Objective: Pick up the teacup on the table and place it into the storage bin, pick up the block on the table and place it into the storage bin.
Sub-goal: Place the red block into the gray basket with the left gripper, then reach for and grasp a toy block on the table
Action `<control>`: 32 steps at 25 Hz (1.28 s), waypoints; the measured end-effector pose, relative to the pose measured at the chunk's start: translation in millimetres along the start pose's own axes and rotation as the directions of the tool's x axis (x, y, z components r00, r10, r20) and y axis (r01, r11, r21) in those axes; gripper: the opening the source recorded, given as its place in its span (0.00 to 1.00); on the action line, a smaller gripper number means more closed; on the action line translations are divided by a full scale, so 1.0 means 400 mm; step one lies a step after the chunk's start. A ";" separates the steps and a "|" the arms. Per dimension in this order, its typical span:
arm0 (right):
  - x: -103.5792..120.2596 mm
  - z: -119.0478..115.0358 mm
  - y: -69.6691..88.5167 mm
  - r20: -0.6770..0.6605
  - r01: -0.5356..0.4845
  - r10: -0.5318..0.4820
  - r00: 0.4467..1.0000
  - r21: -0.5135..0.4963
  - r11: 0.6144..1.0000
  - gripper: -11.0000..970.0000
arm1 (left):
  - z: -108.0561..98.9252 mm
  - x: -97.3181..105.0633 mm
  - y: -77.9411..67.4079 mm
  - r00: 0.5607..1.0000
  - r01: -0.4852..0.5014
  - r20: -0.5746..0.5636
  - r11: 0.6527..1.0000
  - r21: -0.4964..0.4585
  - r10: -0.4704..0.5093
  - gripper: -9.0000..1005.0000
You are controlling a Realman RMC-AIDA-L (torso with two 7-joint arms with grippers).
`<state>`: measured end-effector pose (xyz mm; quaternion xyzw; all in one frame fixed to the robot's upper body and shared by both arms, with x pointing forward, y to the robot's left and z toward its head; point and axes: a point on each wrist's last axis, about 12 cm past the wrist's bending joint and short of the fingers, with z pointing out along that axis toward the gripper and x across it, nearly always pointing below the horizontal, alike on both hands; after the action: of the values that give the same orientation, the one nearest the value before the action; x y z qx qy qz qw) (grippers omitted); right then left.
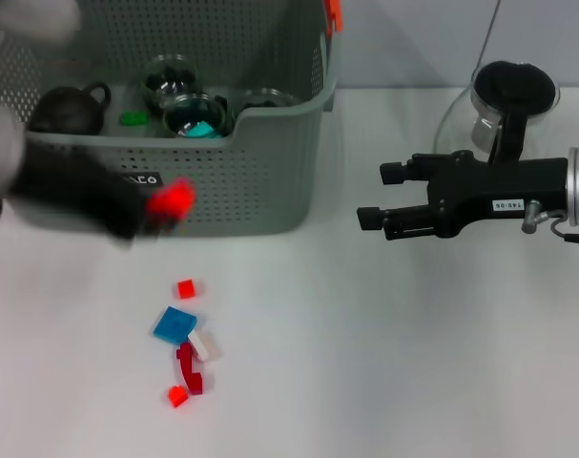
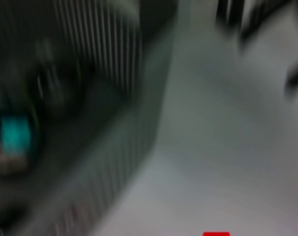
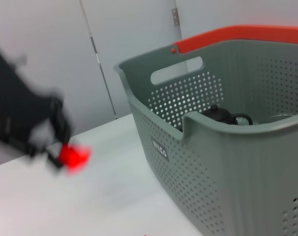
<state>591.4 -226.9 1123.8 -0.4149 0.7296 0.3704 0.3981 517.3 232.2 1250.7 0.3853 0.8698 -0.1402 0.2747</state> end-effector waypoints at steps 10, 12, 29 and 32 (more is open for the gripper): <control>-0.010 0.016 0.006 0.000 0.010 -0.010 1.000 -0.019 1.000 0.91 | -0.037 -0.107 0.274 0.881 0.166 0.463 0.981 -0.106 -0.099 0.22; -0.013 0.019 0.007 0.001 0.011 -0.011 1.000 -0.022 1.000 0.91 | 0.000 -0.114 0.322 0.879 0.215 0.451 0.972 -0.090 -0.153 0.22; -0.022 0.021 0.005 -0.003 0.017 -0.017 1.000 -0.024 1.000 0.91 | 0.033 -0.113 0.325 0.862 0.208 0.482 0.977 -0.050 -0.159 0.67; -0.019 0.018 0.004 -0.004 0.013 -0.013 1.000 -0.022 1.000 0.91 | -0.022 -0.072 0.230 0.835 0.004 0.549 0.999 0.042 -0.026 0.76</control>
<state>594.5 -217.7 1127.7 -0.4246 0.7235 0.3750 0.3945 598.7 280.3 1271.6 0.3272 0.7545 -0.2641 0.5040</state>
